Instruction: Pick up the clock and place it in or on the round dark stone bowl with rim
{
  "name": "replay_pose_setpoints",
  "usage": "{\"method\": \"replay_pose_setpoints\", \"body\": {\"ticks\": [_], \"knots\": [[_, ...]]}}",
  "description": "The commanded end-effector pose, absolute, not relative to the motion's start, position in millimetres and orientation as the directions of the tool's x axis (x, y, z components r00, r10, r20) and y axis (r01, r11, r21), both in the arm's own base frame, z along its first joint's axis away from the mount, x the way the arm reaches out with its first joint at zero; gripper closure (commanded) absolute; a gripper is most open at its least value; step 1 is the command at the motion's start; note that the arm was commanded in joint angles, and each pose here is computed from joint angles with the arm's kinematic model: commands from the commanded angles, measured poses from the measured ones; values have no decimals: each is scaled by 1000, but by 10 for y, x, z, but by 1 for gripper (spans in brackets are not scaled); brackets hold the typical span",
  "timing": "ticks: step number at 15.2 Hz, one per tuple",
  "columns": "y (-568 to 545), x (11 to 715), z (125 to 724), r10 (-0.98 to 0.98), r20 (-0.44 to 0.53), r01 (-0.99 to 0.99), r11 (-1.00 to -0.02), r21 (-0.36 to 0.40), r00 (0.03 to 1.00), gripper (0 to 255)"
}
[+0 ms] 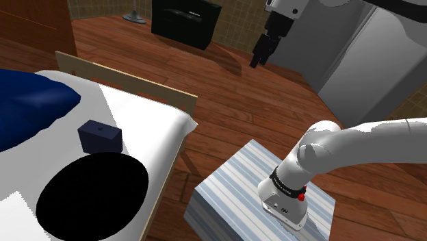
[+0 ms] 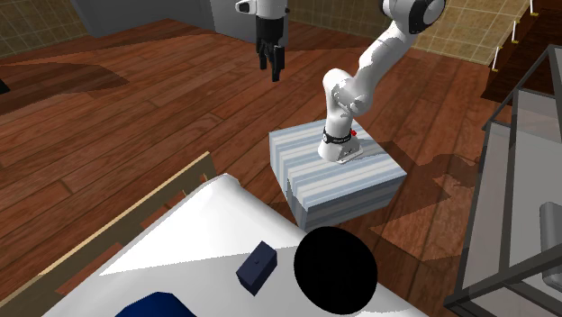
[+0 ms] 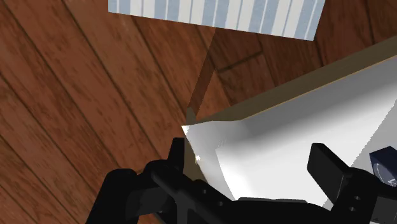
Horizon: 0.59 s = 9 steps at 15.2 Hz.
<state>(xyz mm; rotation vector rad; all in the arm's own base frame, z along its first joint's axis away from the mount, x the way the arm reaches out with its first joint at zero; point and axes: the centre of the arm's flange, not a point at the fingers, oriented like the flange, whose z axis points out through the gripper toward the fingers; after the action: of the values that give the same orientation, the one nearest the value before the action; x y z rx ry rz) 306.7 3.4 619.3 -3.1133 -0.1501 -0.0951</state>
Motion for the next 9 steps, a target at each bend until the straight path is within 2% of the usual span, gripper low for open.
{"method": "replay_pose_setpoints", "body": {"ticks": [1,9], "knots": [[34,3067,6193,95,62,97,-995,-20,994,0],[869,3587,5771,148,48,149,-989,-16,988,0]]}}
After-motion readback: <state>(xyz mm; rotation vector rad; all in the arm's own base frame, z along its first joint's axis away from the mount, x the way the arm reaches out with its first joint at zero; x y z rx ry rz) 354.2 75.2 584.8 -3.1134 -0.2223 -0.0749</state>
